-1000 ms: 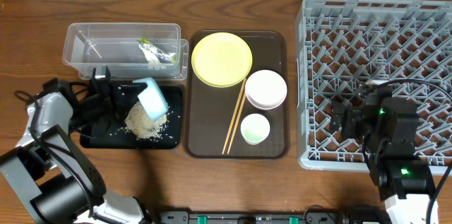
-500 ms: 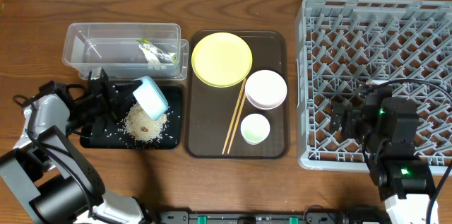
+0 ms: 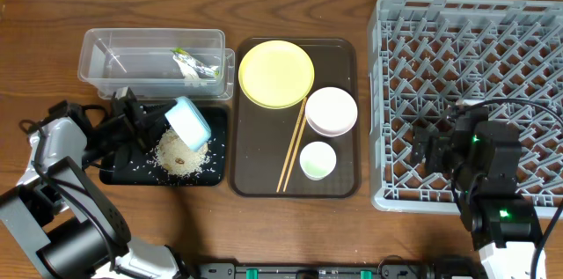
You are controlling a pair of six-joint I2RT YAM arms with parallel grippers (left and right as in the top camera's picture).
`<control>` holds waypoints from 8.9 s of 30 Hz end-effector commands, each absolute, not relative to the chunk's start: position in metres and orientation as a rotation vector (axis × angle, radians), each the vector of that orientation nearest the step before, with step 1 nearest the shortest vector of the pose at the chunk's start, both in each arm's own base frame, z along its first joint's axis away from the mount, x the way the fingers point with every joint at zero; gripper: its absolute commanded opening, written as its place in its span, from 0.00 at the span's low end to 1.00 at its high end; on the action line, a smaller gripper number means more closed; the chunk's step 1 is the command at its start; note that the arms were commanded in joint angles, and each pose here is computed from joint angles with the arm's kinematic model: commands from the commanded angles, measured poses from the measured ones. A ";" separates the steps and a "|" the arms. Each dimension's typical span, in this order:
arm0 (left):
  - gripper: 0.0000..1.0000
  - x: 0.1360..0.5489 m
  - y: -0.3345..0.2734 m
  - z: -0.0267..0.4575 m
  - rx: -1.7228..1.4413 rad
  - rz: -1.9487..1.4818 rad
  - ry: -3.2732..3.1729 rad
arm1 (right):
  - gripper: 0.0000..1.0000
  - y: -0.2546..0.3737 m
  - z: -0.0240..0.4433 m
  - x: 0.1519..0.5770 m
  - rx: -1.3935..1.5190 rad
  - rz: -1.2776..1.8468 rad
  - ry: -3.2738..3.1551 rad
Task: Sort waste into correct bins and load items into the dishwasher rack
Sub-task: 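Tip the blue bowl over the black tray to dump the rice, then set the emptied blue bowl back on the brown tray, then grasp the cream cup with the left gripper and lift it, then hand the cream cup from the left gripper to the right gripper, then place the cup upside down in the rack with the right gripper, then reach the right gripper to the pink bowl and grasp its rim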
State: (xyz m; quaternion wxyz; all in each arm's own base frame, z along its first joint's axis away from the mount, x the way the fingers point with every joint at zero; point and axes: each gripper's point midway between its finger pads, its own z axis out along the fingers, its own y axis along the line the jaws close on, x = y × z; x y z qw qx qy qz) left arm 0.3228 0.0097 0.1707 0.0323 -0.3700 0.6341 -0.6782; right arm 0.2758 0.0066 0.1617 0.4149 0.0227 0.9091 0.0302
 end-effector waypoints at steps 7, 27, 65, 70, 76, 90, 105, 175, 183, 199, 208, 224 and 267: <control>0.06 0.333 0.021 0.173 -0.960 -2.018 1.923 | 0.99 0.013 0.170 0.278 0.047 0.101 2.268; 0.06 0.324 -0.010 0.185 -0.771 -1.833 2.122 | 0.99 0.013 0.168 0.277 0.048 0.101 2.277; 0.37 0.308 -0.196 0.078 0.369 -0.428 2.758 | 0.99 0.013 0.168 0.277 0.048 0.101 2.278; 0.46 0.309 -0.201 0.108 0.412 -0.471 2.698 | 0.99 0.013 0.167 0.277 0.048 0.101 2.278; 0.51 0.298 -0.213 0.147 0.452 -0.596 2.606 | 0.99 0.013 0.168 0.277 0.048 0.101 2.277; 0.51 0.249 -0.248 0.087 0.644 -0.551 2.796 | 0.99 0.013 0.167 0.277 0.048 0.101 2.279; 0.06 0.245 -0.252 0.064 0.656 -0.523 2.867 | 0.99 0.013 0.166 0.276 0.048 0.101 2.285; 0.06 0.287 -0.294 0.197 0.152 -2.160 2.550 | 0.63 0.185 0.219 0.287 -0.844 1.257 1.684; 0.38 0.290 -0.294 0.196 0.410 -2.058 2.394 | 0.55 0.184 0.210 0.288 -0.802 1.260 1.747; 0.47 0.338 -0.173 0.130 0.122 -1.000 2.649 | 0.22 0.110 0.187 0.329 -0.362 0.724 2.169; 0.47 0.313 -0.100 0.163 -0.022 -0.525 2.652 | 0.01 0.045 0.233 0.320 -0.122 0.312 2.379; 0.52 0.311 -0.096 0.177 -0.020 -0.500 2.604 | 0.01 -0.063 0.185 0.275 0.387 -0.173 2.778; 0.52 0.306 -0.071 0.164 -0.193 -0.337 2.658 | 0.90 0.014 0.185 0.359 0.031 0.365 2.641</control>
